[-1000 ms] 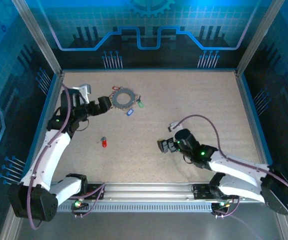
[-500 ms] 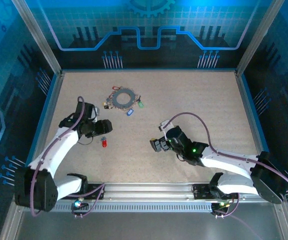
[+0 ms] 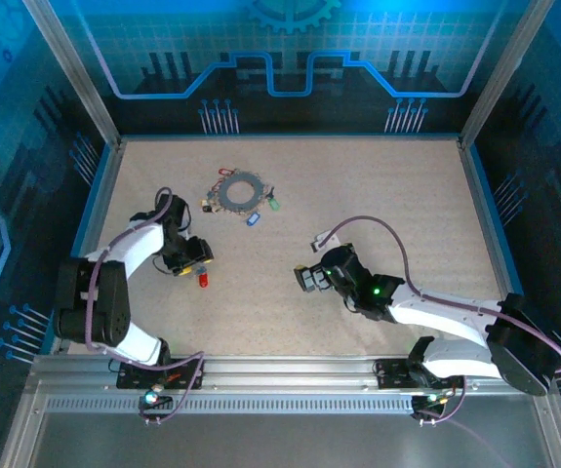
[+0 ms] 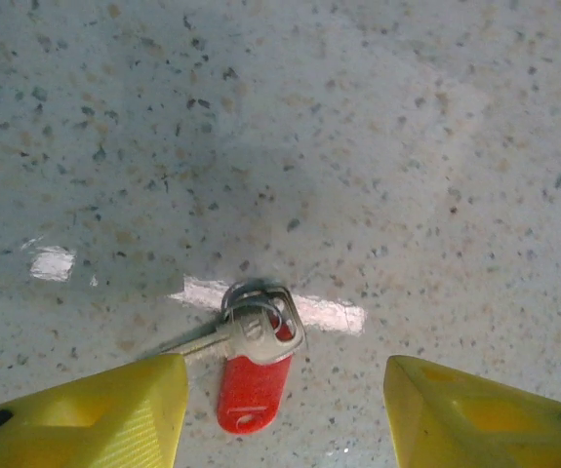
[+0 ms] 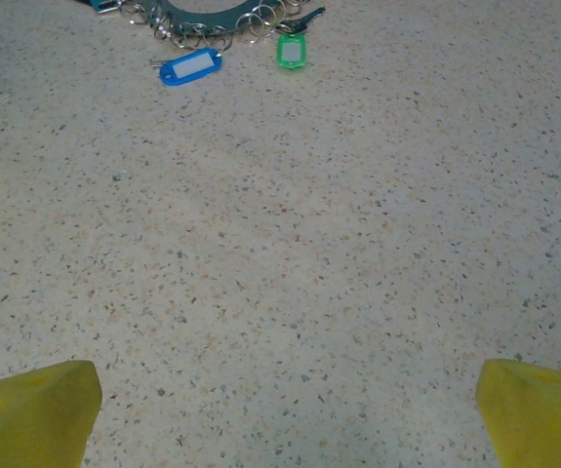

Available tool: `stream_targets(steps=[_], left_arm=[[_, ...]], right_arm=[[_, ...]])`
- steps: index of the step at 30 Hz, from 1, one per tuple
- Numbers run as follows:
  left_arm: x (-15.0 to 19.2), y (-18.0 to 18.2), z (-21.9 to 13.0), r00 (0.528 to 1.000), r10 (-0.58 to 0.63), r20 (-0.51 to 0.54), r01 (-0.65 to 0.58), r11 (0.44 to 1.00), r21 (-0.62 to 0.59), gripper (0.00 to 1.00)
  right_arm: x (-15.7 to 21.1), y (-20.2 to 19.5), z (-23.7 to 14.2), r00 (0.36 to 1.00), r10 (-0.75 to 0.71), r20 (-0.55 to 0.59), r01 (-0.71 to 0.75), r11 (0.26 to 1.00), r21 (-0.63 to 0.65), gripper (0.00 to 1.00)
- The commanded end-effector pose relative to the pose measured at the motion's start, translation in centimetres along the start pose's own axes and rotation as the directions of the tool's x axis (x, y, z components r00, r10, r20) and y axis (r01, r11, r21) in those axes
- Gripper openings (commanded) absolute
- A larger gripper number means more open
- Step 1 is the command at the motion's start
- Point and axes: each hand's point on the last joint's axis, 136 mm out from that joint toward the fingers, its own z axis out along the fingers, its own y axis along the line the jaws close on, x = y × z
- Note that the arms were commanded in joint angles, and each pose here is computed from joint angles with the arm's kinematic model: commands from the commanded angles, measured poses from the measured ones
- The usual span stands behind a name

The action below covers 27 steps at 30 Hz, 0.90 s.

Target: Put the keys on the keyring

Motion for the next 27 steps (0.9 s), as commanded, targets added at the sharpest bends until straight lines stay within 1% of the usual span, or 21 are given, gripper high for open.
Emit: stream_targets(steps=[1, 8, 14, 18, 22, 27], left_arm=[[0.3, -0.8, 0.3, 0.997, -0.045, -0.066, 0.047, 0.998, 0.031, 0.57], [1.5, -0.4, 1.8, 0.992, -0.049, -0.115, 0.049, 0.999, 0.002, 0.55], [3.3, -1.5, 2.7, 0.986, 0.001, -0.164, -0.002, 1.000, -0.006, 0.54], [5.5, -2.7, 3.2, 0.978, 0.042, -0.204, -0.041, 0.999, 0.007, 0.53], [7.3, -4.0, 3.5, 0.975, 0.075, -0.207, -0.071, 0.997, 0.025, 0.54], [10.5, -5.3, 4.1, 0.963, 0.118, -0.242, -0.110, 0.993, 0.046, 0.53]], right_arm=[[-0.9, -0.3, -0.5, 0.999, 0.032, 0.026, -0.032, 0.999, 0.028, 1.00], [-0.9, -0.8, -0.6, 0.998, 0.046, 0.032, -0.047, 0.998, 0.051, 1.00], [-0.8, -1.1, -0.6, 0.998, 0.054, 0.030, -0.056, 0.996, 0.072, 1.00], [-0.7, -1.4, -0.7, 0.998, 0.061, 0.035, -0.064, 0.995, 0.082, 1.00], [-0.7, -1.7, -0.8, 0.997, 0.071, 0.041, -0.075, 0.993, 0.096, 1.00], [-0.7, -1.9, -0.8, 0.996, 0.076, 0.041, -0.080, 0.991, 0.108, 1.00]])
